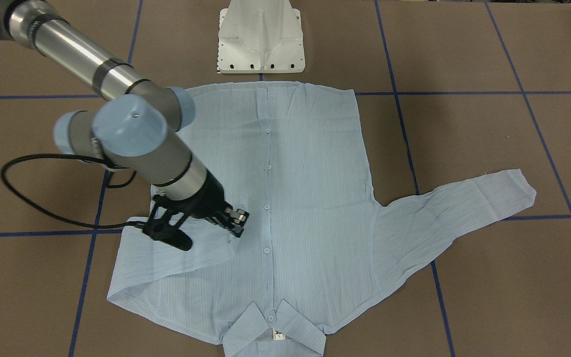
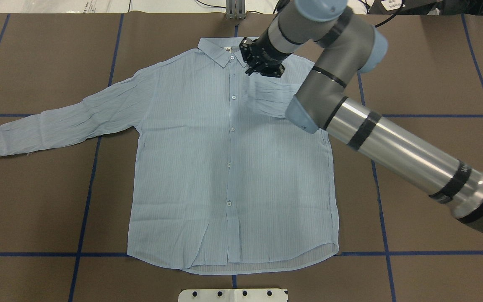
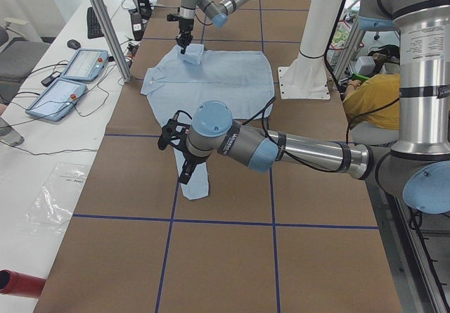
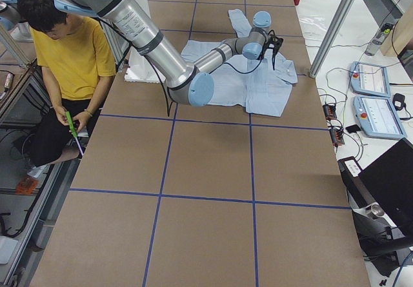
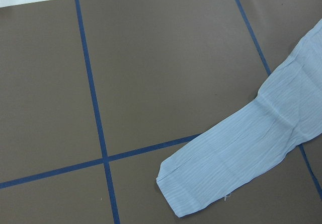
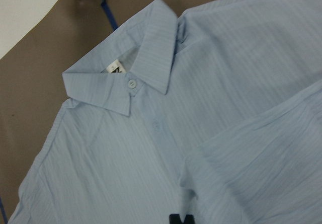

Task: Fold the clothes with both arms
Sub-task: 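Carry the cuff with the right gripper across the chest toward the collar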

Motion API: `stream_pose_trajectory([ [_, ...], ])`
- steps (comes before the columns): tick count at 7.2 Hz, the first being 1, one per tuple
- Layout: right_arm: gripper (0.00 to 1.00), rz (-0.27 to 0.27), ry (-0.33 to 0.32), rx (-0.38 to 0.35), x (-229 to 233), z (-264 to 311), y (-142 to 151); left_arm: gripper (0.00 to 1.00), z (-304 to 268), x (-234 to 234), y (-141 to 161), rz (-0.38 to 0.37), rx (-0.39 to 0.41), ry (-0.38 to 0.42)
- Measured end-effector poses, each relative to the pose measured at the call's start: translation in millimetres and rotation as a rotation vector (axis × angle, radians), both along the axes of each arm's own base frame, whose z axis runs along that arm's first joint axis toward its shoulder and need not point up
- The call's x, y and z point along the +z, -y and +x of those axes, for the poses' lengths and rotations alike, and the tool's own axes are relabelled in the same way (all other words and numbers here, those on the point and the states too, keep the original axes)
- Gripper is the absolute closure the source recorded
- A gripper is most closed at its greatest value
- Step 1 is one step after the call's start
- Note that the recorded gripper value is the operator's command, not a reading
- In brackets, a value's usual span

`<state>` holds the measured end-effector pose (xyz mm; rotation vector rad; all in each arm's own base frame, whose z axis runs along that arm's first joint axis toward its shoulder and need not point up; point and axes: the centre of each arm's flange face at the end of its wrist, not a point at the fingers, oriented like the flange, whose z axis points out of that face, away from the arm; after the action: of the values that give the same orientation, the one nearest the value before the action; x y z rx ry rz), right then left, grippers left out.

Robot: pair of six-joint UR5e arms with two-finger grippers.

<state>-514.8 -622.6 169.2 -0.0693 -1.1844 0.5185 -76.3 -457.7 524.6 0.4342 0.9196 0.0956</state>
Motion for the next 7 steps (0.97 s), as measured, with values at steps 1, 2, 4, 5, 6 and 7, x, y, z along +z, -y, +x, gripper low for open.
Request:
stream_pose_trajectory([
  [1, 1.0, 0.0, 0.021, -0.001, -24, -30, -11, 0.0, 0, -1, 0, 0.002, 0.0, 0.001],
  [2, 1.0, 0.001, 0.031, 0.001, -38, -45, -17, 0.0, 0, -1, 0, 0.002, 0.0, 0.001],
  [4, 0.91, 0.01, 0.027, 0.027, -55, -60, -17, 0.0, 0, 0, 0, 0.001, 0.001, 0.001],
  [5, 0.02, 0.006, 0.014, 0.036, -56, -69, -16, 0.0, 1, 0, 0, 0.001, 0.002, 0.001],
  [6, 0.02, 0.002, 0.001, 0.042, -54, -78, -16, 0.0, 1, 1, 1, -0.003, 0.003, 0.001],
  [7, 0.01, 0.0, -0.015, 0.05, -51, -90, -20, 0.0, 2, 5, 1, -0.012, 0.004, 0.0],
])
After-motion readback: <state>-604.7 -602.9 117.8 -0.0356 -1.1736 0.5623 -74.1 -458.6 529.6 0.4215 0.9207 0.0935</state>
